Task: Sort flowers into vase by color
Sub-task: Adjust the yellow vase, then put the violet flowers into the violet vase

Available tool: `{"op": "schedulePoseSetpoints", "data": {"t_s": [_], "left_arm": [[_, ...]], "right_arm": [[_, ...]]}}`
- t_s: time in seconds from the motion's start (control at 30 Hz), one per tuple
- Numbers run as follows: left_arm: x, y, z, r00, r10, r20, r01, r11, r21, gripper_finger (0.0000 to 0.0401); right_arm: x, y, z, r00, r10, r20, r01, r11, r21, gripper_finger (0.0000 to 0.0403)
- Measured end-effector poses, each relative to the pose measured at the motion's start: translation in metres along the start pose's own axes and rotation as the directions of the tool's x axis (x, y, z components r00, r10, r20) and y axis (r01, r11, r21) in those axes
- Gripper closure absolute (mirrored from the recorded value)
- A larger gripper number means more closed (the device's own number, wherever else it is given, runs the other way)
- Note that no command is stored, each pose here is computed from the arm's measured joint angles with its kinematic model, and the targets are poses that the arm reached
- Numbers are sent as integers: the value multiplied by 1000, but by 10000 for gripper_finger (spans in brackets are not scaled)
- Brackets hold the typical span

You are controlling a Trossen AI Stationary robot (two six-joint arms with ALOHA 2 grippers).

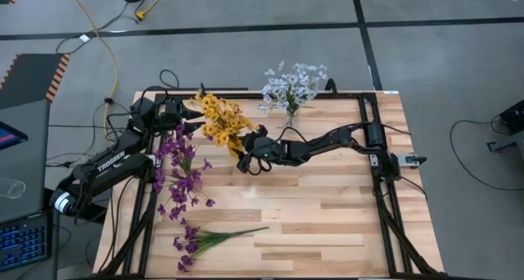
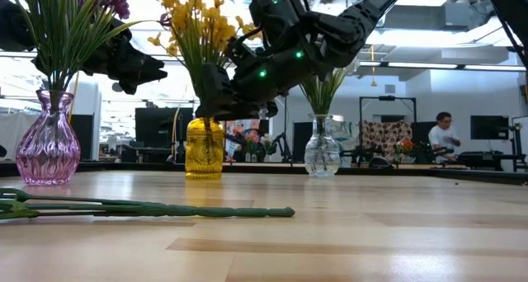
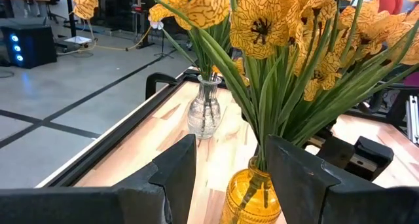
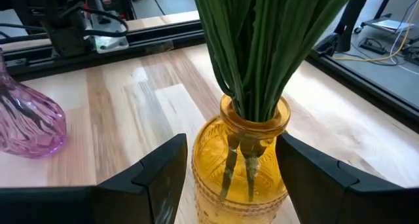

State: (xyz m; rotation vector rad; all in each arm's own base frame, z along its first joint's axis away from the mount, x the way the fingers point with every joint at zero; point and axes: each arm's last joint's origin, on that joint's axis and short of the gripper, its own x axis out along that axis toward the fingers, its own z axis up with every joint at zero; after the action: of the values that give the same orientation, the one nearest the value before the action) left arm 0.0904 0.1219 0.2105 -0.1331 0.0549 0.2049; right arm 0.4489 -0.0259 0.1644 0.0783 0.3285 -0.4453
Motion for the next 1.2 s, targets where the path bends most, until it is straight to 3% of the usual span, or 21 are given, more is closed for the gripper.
{"op": "schedulePoseSetpoints", "data": {"t_s": [0.27, 0.83, 1.2], "left_arm": [[0, 0, 0, 1000, 0, 0, 0, 1000, -1, 231], [0, 0, 0, 1000, -1, 0, 1, 1000, -1, 231], [0, 0, 11, 999, 41, 31, -42, 999, 35, 231]], "right_arm": [[-4, -2, 1, 998, -10, -54, 9, 1000, -24, 142], [-50, -4, 31, 976, -15, -215, 0, 998, -70, 142], [-81, 40, 39, 948, 248, -198, -241, 969, 60, 142]]}}
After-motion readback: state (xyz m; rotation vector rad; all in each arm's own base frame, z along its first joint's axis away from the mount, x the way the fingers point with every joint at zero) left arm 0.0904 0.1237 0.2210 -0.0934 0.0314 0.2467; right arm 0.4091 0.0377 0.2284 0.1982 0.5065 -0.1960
